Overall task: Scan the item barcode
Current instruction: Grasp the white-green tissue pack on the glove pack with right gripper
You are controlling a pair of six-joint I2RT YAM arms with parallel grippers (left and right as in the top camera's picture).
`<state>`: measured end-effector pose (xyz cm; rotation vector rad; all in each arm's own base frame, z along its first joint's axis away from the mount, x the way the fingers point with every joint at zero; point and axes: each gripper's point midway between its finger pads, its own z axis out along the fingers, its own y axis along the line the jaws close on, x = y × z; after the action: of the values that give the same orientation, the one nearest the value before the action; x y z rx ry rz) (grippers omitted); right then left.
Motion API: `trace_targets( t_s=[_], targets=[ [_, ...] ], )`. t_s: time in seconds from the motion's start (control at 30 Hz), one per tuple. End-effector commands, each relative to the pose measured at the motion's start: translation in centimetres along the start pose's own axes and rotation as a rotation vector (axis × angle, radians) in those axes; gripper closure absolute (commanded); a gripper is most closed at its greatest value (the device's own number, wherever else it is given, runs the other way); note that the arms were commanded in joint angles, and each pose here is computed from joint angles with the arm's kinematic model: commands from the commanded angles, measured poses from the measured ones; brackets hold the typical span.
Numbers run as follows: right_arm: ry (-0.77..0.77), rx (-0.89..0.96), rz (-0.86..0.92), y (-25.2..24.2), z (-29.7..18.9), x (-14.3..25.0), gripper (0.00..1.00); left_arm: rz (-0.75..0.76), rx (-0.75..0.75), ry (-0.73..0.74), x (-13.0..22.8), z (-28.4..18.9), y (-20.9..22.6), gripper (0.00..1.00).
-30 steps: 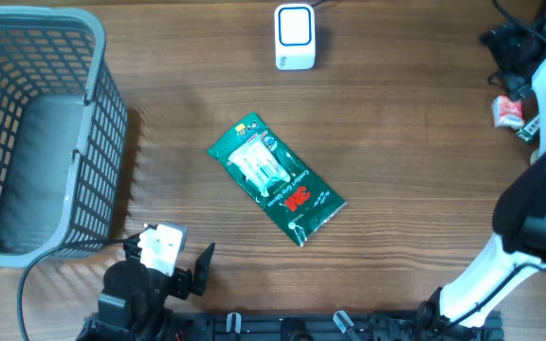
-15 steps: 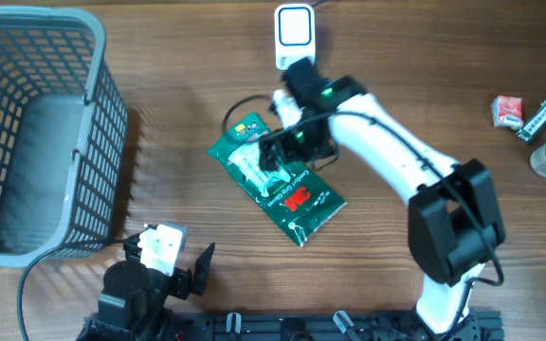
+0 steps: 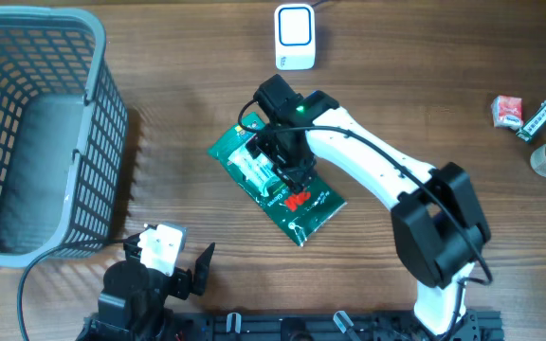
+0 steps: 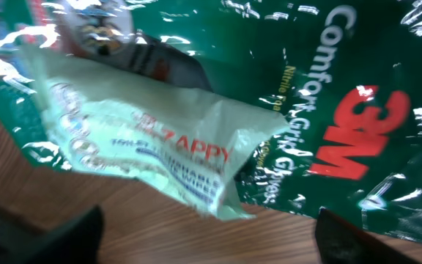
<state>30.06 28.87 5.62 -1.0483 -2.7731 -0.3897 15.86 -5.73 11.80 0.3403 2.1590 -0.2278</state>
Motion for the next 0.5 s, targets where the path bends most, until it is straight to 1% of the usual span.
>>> trace_targets(
  t_s=[0.0,0.03,0.07,0.1,0.13,0.17,0.2,0.3,0.33,0.37,0.4,0.47],
  targets=[
    [0.108,0.051,0.064,-0.5,3.3,0.8,0.23,0.012,0.005,-0.003,0.0,0.0,-0.1,0.0],
    [0.12,0.059,0.067,-0.6,3.8,0.9,0.27,0.012,0.005,-0.003,0.0,0.0,-0.1,0.0],
    [0.111,0.07,0.07,-0.8,4.3,0.6,0.33,0.012,0.005,-0.003,0.0,0.0,-0.1,0.0],
    [0.082,0.08,0.071,-1.0,4.6,0.0,0.37,0.012,0.005,-0.003,0.0,0.0,-0.1,0.0],
    [0.016,0.094,0.068,-1.3,4.7,-1.1,0.54,0.012,0.005,-0.003,0.0,0.0,-0.1,0.0],
    [-0.085,0.117,0.064,-1.8,4.7,-2.8,0.82,0.012,0.005,-0.003,0.0,0.0,-0.1,0.0],
    [-0.186,0.149,0.061,-2.5,4.3,-4.5,0.96,0.012,0.005,-0.003,0.0,0.0,-0.1,0.0],
    [-0.259,0.207,0.062,-3.9,3.1,-5.5,0.96,0.012,0.005,-0.003,0.0,0.0,-0.1,0.0],
    [-0.289,0.223,0.062,-4.4,2.0,-5.7,0.96,0.012,0.005,-0.003,0.0,0.0,-0.1,0.0],
    [-0.381,0.258,0.017,-5.2,-0.8,-6.6,0.96,0.012,0.005,-0.003,0.0,0.0,-0.1,0.0],
    [-0.519,0.283,-0.106,-5.4,-4.6,-8.1,0.96,0.012,0.005,-0.003,0.0,0.0,-0.1,0.0],
    [-0.726,0.367,-0.393,-5.0,-10.0,-10.5,0.95,0.012,0.005,-0.003,0.0,0.0,-0.1,0.0]
  ],
)
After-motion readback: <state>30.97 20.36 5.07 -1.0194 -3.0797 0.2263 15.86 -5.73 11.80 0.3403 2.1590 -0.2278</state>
